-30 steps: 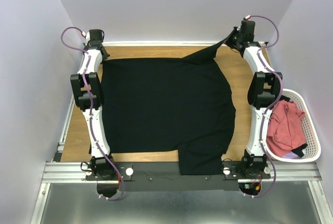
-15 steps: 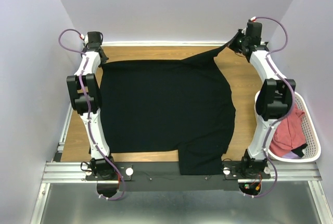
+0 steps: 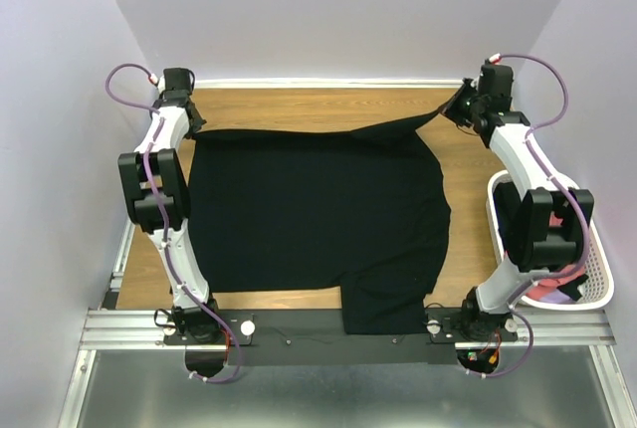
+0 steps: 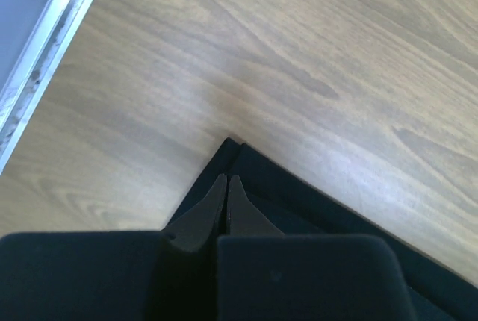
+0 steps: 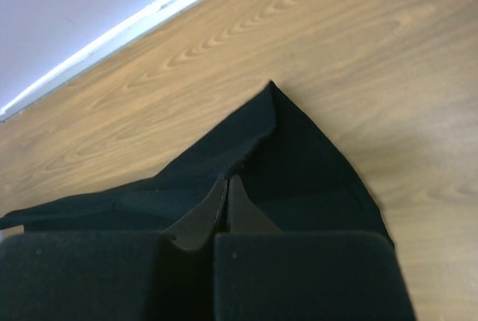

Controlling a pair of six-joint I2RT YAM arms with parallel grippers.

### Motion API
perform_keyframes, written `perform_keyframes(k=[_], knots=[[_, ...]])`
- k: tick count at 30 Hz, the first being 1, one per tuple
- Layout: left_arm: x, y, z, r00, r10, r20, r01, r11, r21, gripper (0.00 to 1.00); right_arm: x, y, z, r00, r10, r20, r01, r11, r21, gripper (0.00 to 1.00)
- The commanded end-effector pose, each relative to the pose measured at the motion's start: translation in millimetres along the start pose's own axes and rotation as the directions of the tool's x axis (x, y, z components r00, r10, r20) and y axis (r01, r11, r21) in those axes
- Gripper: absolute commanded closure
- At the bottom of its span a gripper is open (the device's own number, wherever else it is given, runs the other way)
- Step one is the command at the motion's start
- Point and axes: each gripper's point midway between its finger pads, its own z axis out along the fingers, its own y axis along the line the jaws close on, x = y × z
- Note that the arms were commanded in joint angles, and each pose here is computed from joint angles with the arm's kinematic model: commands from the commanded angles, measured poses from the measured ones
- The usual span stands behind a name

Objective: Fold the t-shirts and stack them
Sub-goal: Fold the tshirt

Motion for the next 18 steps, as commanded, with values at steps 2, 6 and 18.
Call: perform_keyframes(k=[2,6,18], knots=[[-22,3,-34,0.997,-0.038,0.073,0.036,0.999,0.034,1.0,14,-7,-28,1.0,0.01,-0.003,-0.01,0.997,0.073,0.99],[-10,6,-44,0.997,-0.035,0.062,0.033,0.999,0.043,1.0,24,-10,-47,1.0,0.017,-0.001,-0.016,0.995,0.102,0.99],[43,34,-63,0.998,-0.063,0.027,0.063,0.998,0.016,1.0,74,-42,-102,0.997,0.079,-0.001,-0.078,0.979,0.188,1.0]])
